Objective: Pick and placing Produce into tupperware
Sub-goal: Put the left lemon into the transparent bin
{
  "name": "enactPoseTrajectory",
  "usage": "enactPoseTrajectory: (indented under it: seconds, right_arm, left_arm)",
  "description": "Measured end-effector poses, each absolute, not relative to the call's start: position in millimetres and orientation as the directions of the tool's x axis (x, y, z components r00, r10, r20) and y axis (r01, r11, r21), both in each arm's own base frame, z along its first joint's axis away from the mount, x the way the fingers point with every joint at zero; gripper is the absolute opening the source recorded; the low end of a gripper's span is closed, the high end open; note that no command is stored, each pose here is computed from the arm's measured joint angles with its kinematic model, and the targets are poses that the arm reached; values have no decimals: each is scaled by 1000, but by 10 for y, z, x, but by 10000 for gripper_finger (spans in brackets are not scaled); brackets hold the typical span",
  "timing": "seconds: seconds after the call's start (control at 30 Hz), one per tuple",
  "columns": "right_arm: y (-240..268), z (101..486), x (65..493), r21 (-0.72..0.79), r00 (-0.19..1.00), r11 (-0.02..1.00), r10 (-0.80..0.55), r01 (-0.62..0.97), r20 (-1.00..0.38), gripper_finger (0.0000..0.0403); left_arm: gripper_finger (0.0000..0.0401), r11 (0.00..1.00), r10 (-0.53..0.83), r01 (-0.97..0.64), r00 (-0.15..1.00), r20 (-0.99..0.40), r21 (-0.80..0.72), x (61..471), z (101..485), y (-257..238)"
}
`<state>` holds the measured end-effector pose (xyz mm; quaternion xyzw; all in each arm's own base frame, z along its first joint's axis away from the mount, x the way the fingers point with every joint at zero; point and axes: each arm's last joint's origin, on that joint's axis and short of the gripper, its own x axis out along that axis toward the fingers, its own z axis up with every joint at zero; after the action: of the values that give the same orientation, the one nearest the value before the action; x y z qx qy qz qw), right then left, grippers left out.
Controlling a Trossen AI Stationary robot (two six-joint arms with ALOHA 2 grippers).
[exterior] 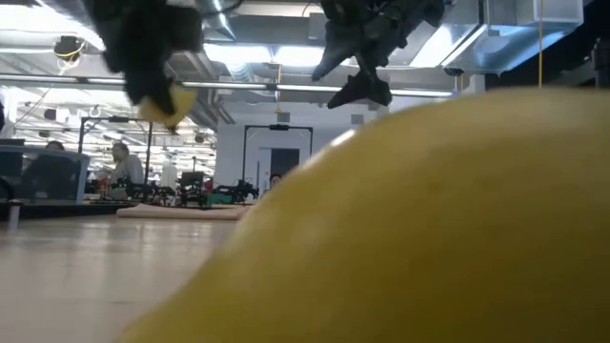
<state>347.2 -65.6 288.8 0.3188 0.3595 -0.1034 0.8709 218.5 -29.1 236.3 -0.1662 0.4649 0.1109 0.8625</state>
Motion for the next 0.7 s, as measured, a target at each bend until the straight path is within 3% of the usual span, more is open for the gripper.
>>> enactPoseTrajectory:
  seconds: [0.2,0.57,0.7]
  right_arm:
    - [-597,2982,3561,527,800,805,116,272,-589,268]
    - [-546,3118,3639,678,860,727,272,111,-433,387]
    - [-480,3174,3676,650,881,759,286,33,-378,394]
  left_arm:
    - [200,953,108,-275,696,-710,-125,2287,2707,-206]
    - [200,969,222,-243,779,-587,43,2376,2972,-139]
    - [198,972,222,-231,815,-535,51,2413,3024,-141]
